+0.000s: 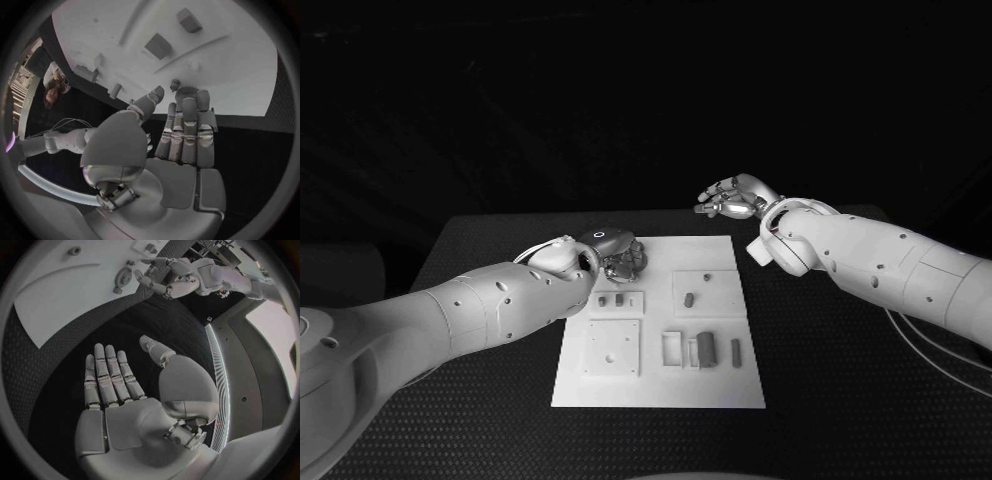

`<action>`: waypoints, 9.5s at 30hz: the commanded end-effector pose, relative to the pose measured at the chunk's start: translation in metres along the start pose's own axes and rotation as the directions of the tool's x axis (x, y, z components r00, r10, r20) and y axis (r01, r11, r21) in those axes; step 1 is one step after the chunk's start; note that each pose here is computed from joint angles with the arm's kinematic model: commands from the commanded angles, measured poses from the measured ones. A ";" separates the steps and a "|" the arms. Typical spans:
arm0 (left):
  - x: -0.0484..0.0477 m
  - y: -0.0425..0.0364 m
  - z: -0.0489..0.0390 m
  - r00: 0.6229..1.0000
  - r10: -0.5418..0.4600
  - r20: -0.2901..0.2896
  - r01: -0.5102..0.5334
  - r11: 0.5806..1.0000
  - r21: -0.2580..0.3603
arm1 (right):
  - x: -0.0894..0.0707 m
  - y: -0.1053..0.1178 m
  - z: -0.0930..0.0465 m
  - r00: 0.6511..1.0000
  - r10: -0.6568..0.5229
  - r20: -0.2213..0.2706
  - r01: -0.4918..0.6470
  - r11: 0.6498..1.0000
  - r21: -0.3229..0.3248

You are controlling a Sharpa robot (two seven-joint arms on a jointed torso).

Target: Assemble the parts on the task board

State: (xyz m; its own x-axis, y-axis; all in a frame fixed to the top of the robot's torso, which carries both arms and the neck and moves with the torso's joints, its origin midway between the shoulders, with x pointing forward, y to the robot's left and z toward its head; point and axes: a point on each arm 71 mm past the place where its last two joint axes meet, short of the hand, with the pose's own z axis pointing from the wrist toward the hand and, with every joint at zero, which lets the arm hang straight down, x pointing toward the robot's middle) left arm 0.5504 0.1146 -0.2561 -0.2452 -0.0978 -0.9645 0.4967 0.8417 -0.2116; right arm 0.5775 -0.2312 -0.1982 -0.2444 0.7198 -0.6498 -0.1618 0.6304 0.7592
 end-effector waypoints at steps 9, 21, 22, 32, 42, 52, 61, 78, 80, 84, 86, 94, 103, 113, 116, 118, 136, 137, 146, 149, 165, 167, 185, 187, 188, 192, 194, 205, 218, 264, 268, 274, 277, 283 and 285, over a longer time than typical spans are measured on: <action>0.0111 0.0012 0.0011 0.997 0.023 -0.071 -0.024 1.000 -0.015 | 0.002 0.002 0.000 1.000 0.002 -0.012 -0.002 1.000 -0.014; 0.0168 0.0069 0.0016 0.996 0.036 -0.085 -0.038 0.999 -0.022 | 0.002 0.002 -0.001 1.000 0.002 -0.010 -0.002 1.000 -0.015; 0.0172 0.0068 0.0016 0.996 0.036 -0.086 -0.038 0.999 -0.021 | 0.002 0.002 0.000 1.000 0.002 -0.010 -0.002 1.000 -0.015; 0.0192 0.0009 0.0005 0.995 0.016 -0.096 -0.015 1.000 0.010 | 0.002 0.002 0.000 1.000 0.002 -0.010 -0.002 1.000 -0.015; 0.0198 -0.0040 0.0007 0.996 -0.011 -0.084 0.012 1.000 0.009 | 0.002 0.003 0.000 1.000 0.002 -0.012 -0.002 1.000 -0.016; 0.0215 -0.0064 0.0017 0.995 -0.012 -0.101 0.013 1.000 0.011 | 0.003 0.003 0.000 1.000 0.002 -0.012 -0.002 1.000 -0.017; 0.0255 -0.0042 0.0022 0.994 -0.013 -0.105 0.012 1.000 -0.008 | 0.003 0.003 0.000 1.000 0.002 -0.012 -0.003 1.000 -0.017; 0.0286 0.0021 0.0029 0.991 -0.010 -0.136 0.005 0.999 -0.039 | 0.003 0.003 0.000 1.000 0.003 -0.013 -0.003 1.000 -0.017; 0.0296 0.0016 0.0028 0.990 -0.011 -0.141 0.006 0.999 -0.036 | 0.003 0.004 0.000 1.000 0.003 -0.014 -0.003 1.000 -0.018; 0.0311 0.0003 0.0027 0.988 -0.012 -0.153 0.009 1.000 -0.020 | 0.003 0.004 0.000 1.000 0.003 -0.015 -0.004 1.000 -0.018; 0.0313 -0.0007 0.0029 0.988 -0.012 -0.153 0.010 1.000 -0.015 | 0.003 0.004 0.000 1.000 0.003 -0.015 -0.004 1.000 -0.018; 0.0316 -0.0031 0.0029 0.988 -0.028 -0.153 0.028 1.000 -0.006 | 0.004 0.004 0.000 1.000 0.004 -0.015 -0.004 1.000 -0.019; 0.0319 -0.0042 0.0033 0.987 -0.035 -0.156 0.035 0.999 -0.005 | 0.003 0.004 0.000 1.000 0.003 -0.013 -0.003 1.000 -0.020; 0.0323 -0.0094 0.0046 0.987 -0.044 -0.153 0.046 0.999 0.008 | 0.004 0.004 0.001 1.000 0.003 -0.014 -0.004 1.000 -0.020; 0.0346 -0.0089 0.0045 0.986 -0.041 -0.162 0.042 0.999 0.003 | 0.004 0.004 0.001 1.000 0.003 -0.014 -0.004 1.000 -0.020; 0.0368 -0.0077 0.0040 0.985 -0.037 -0.169 0.038 0.999 -0.001 | 0.004 0.004 0.001 1.000 0.003 -0.014 -0.004 1.000 -0.020; 0.0454 -0.0032 0.0023 0.981 -0.031 -0.194 0.027 0.999 -0.020 | 0.002 0.003 0.000 1.000 0.002 -0.011 -0.003 1.000 -0.018; 0.0453 -0.0026 0.0022 0.981 -0.029 -0.193 0.025 0.999 -0.023 | 0.002 0.003 0.000 1.000 0.002 -0.011 -0.003 1.000 -0.018; 0.0430 0.0025 0.0018 0.986 -0.007 -0.169 0.002 1.000 -0.030 | 0.002 0.003 0.000 1.000 0.003 -0.011 -0.003 1.000 -0.019; 0.0411 0.0016 0.0019 0.990 -0.005 -0.141 0.004 1.000 -0.010 | 0.002 0.003 0.000 1.000 0.003 -0.011 -0.003 1.000 -0.019; 0.0312 0.0063 -0.0016 0.994 -0.106 -0.014 0.106 0.994 0.005 | 0.003 0.003 0.000 1.000 0.004 -0.011 -0.004 1.000 -0.020; 0.0313 0.0072 -0.0021 0.993 -0.115 -0.026 0.115 0.993 0.008 | 0.003 0.003 0.000 1.000 0.004 -0.012 -0.005 1.000 -0.020; 0.0049 0.0133 -0.0073 0.973 -0.230 -0.003 0.230 0.973 0.006 | 0.000 0.001 -0.002 1.000 0.004 -0.008 -0.004 1.000 -0.016; 0.0007 0.0150 -0.0093 0.973 -0.231 -0.006 0.231 0.973 0.006 | 0.000 0.001 -0.002 1.000 0.003 -0.008 -0.004 1.000 -0.016; -0.0014 0.0163 -0.0103 0.973 -0.229 -0.007 0.229 0.973 0.005 | -0.001 0.001 -0.002 1.000 0.003 -0.007 -0.003 1.000 -0.015; -0.0106 0.0255 -0.0150 0.977 -0.212 -0.017 0.212 0.977 -0.011 | -0.002 0.000 -0.003 1.000 0.003 -0.006 -0.003 1.000 -0.013; -0.0133 0.0310 -0.0177 0.978 -0.207 -0.014 0.206 0.978 -0.022 | -0.002 0.000 -0.003 1.000 0.003 -0.005 -0.003 1.000 -0.012; -0.0140 0.0548 -0.0296 0.982 -0.188 -0.010 0.186 0.980 -0.072 | -0.004 -0.002 -0.004 1.000 0.002 -0.003 -0.002 1.000 -0.010; -0.0075 0.0520 -0.0259 0.984 -0.177 -0.035 0.174 0.982 -0.071 | -0.002 0.000 -0.003 1.000 0.003 -0.005 -0.003 1.000 -0.013; 0.0094 0.0453 -0.0222 0.980 -0.159 -0.117 0.149 0.985 -0.088 | -0.002 0.000 -0.003 1.000 0.003 -0.006 -0.003 1.000 -0.014; 0.0097 0.0446 -0.0223 0.980 -0.159 -0.118 0.149 0.985 -0.085 | -0.002 0.000 -0.003 1.000 0.003 -0.005 -0.003 1.000 -0.014; 0.0103 0.0418 -0.0219 0.980 -0.159 -0.121 0.151 0.986 -0.074 | -0.002 0.000 -0.003 1.000 0.003 -0.005 -0.003 1.000 -0.015; 0.0105 0.0414 -0.0221 0.979 -0.160 -0.123 0.152 0.986 -0.071 | -0.002 0.000 -0.003 1.000 0.003 -0.005 -0.003 1.000 -0.015; 0.0100 0.0424 -0.0219 0.981 -0.158 -0.116 0.150 0.986 -0.077 | -0.002 0.000 -0.003 1.000 0.002 -0.004 -0.003 1.000 -0.014; 0.0102 0.0420 -0.0213 0.980 -0.158 -0.117 0.149 0.986 -0.081 | -0.002 0.000 -0.003 1.000 0.003 -0.005 -0.003 1.000 -0.015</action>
State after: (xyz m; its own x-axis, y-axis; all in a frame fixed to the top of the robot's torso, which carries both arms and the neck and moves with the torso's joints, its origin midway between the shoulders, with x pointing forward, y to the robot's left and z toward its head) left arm 0.5534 0.1641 -0.2677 -0.3946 -0.1833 -0.9004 0.3809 0.8591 -0.3418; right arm 0.5756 -0.2347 -0.1974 -0.2439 0.7213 -0.6483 -0.1627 0.6286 0.7605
